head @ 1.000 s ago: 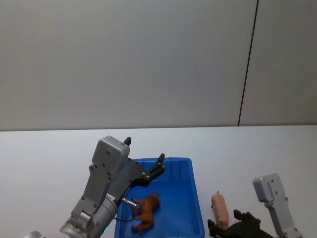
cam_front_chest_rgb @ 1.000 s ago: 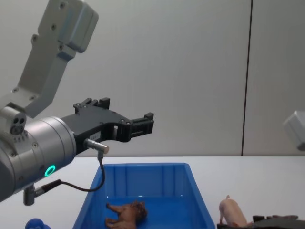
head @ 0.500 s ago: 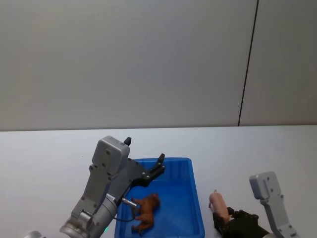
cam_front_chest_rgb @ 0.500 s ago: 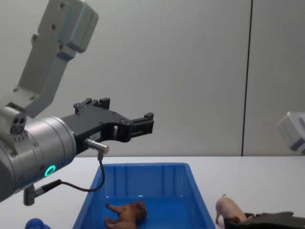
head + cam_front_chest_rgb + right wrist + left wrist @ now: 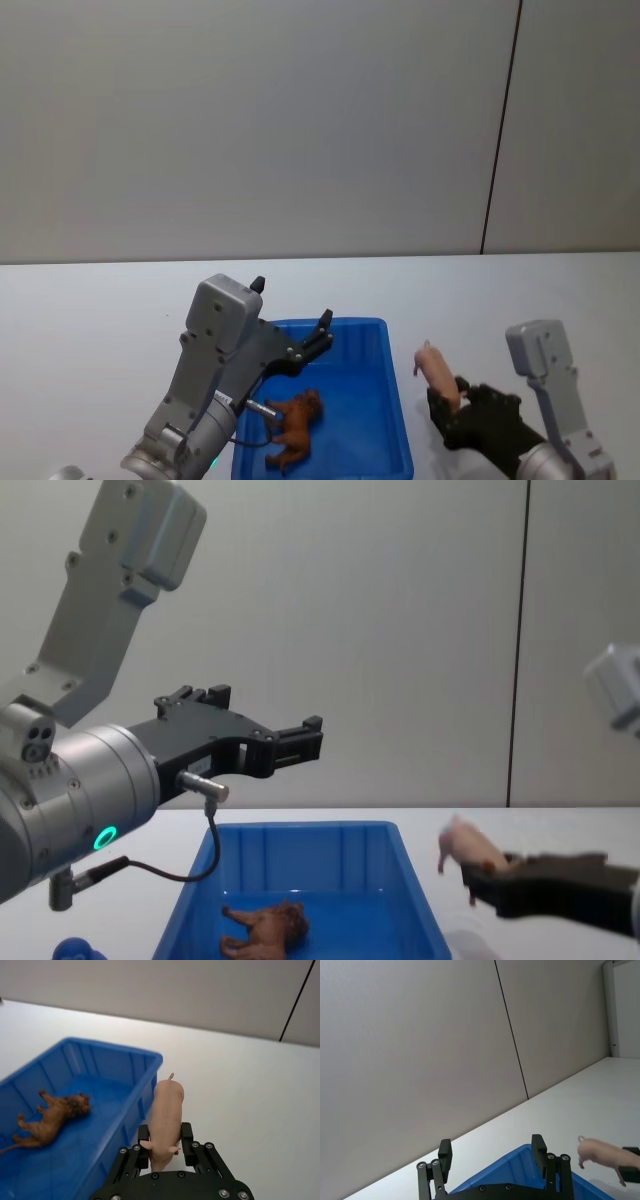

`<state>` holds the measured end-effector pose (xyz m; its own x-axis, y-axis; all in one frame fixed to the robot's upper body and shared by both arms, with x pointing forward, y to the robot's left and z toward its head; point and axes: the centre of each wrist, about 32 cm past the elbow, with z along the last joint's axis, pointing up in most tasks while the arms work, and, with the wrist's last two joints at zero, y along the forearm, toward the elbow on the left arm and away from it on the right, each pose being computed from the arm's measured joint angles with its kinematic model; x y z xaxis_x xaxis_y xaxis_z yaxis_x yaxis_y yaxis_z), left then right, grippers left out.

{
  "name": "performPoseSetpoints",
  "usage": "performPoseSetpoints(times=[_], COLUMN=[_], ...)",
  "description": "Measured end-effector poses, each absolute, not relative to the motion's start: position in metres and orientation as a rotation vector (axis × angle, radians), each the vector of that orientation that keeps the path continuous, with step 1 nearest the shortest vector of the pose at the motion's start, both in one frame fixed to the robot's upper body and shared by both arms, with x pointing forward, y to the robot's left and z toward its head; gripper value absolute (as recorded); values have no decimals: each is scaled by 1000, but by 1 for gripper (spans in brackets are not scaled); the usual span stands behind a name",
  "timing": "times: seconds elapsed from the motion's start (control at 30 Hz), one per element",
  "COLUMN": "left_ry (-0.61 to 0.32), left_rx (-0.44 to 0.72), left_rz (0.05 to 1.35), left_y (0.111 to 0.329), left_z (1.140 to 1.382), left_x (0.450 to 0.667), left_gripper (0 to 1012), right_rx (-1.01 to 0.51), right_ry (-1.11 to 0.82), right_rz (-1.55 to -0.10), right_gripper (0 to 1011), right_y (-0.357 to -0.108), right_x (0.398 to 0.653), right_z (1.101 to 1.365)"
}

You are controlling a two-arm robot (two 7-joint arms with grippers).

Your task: Pick up the two dolls from the table and place them into the box.

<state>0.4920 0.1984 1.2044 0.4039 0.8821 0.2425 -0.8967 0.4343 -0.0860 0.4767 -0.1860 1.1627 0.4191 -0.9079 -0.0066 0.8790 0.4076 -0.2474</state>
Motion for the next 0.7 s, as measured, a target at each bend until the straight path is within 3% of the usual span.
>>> performPoseSetpoints(times=[0.6,0.7], left_ry=[-268,-268], left_rx=[61,61], left_rz=[1124,1124], left_y=[198,198], left_z=[1204,1204], left_x=[492,492], left_gripper=[1001,1001], right_rx=[-111,-114], right_ry=[49,66], right_rz=[-1011,-991], right_gripper=[364,430], right_y=[-167,-162], right_x=[489,494], right_z=[1209,1210])
